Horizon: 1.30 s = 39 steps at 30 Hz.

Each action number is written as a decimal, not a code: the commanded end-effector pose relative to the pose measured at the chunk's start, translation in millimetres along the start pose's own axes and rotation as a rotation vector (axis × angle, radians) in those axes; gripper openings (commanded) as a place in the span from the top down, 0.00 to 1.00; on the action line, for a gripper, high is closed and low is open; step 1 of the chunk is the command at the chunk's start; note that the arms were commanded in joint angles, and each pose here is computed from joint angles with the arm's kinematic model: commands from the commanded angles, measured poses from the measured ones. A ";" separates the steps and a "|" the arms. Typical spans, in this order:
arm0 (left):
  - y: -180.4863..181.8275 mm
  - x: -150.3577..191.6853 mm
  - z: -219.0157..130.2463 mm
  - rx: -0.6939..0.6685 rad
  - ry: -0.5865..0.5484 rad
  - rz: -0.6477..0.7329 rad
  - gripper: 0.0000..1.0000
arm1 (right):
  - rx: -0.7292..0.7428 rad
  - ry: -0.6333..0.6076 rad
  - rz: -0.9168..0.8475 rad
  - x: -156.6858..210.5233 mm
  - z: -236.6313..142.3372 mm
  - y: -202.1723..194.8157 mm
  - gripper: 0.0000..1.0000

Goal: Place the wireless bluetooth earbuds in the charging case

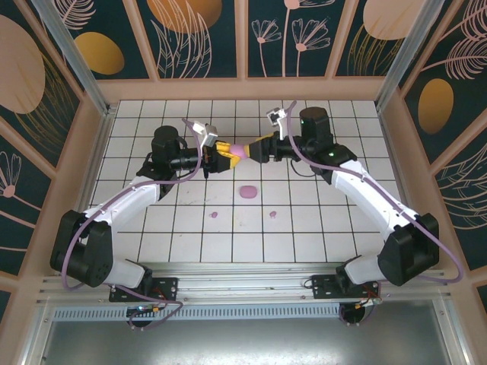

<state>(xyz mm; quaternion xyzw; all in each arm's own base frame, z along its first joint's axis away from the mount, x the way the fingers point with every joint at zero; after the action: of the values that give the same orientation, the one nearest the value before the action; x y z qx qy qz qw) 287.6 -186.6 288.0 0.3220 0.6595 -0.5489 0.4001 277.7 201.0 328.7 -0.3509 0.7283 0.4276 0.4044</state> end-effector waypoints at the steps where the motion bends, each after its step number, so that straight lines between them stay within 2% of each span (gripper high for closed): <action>1: -13.1 -11.6 -1.6 0.055 -0.022 0.069 1.00 | -0.060 0.003 -0.093 7.0 -7.1 14.5 0.27; 9: -16.7 -8.9 -3.6 0.073 -0.018 0.116 1.00 | -0.036 0.005 -0.116 -0.8 1.2 8.8 0.27; 17: -22.0 -4.5 -8.9 0.053 -0.019 0.238 1.00 | 0.047 -0.008 -0.084 -13.6 8.1 -2.3 0.29; 24: -21.8 1.3 -9.7 0.047 -0.003 0.315 1.00 | 0.038 -0.018 -0.042 -13.5 12.0 -4.7 0.29; 39: -16.1 2.5 -7.1 0.041 -0.011 0.275 1.00 | 0.021 -0.018 -0.008 -9.0 5.9 1.7 0.27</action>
<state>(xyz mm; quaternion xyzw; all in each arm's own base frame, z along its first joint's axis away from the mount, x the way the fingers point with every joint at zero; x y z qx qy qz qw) 276.2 -179.7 280.7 0.3925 0.6315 -0.4931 0.4517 286.7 209.1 332.2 -0.3477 0.7306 0.4201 0.4109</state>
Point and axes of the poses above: each hand's point on the last joint's axis, 136 mm out from that joint toward the fingers, its own z axis out along the fingers, its own y axis along the line the jaws close on, x = y × z, the point moved 10 cm from there along -z, back along the fingers, and after that the axes turned 12 degrees about -z, right-handed, at the moved point
